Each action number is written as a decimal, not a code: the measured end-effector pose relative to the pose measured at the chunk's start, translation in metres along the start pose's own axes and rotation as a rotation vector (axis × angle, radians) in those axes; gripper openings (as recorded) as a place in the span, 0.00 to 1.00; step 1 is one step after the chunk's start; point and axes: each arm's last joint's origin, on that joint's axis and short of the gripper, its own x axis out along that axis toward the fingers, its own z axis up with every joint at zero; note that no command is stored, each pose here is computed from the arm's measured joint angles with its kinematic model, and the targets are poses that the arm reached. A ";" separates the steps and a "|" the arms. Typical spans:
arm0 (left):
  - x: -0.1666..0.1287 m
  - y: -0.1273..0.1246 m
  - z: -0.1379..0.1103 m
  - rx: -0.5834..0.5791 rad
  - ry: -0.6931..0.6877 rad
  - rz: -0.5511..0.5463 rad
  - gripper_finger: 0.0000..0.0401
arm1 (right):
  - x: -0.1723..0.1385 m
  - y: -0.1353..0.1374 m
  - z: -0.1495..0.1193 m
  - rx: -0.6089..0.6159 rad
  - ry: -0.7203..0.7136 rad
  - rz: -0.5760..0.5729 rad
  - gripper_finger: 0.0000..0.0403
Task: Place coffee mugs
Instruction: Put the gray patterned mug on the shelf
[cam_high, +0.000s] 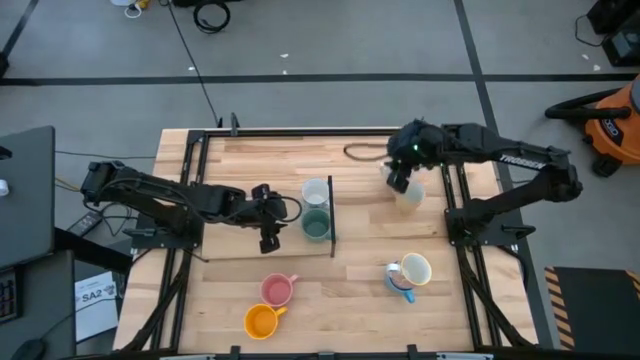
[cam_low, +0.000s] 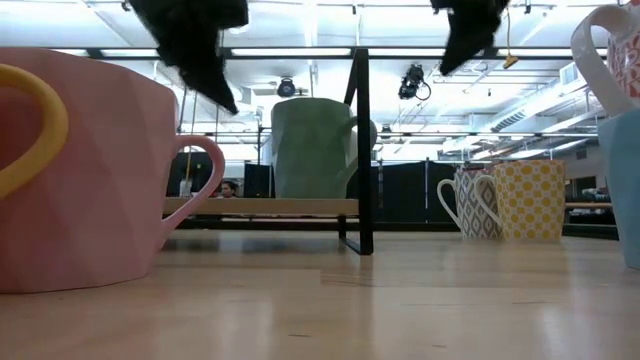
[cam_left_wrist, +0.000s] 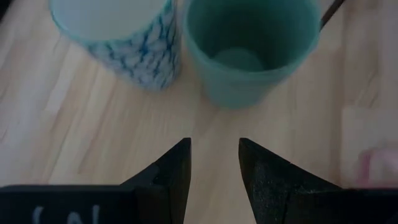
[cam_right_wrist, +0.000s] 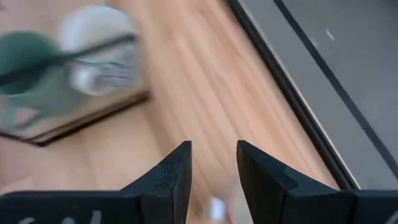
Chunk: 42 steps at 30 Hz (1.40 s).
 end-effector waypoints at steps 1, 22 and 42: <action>0.000 -0.001 0.002 -0.005 -0.017 -0.005 0.35 | 0.001 -0.007 -0.002 0.029 0.028 -0.023 0.33; -0.002 0.000 0.001 -0.004 -0.012 -0.005 0.35 | 0.069 -0.083 -0.062 0.439 0.337 -0.046 0.33; -0.002 0.000 0.001 -0.004 -0.012 -0.005 0.35 | 0.102 -0.088 -0.088 0.463 0.320 -0.105 0.33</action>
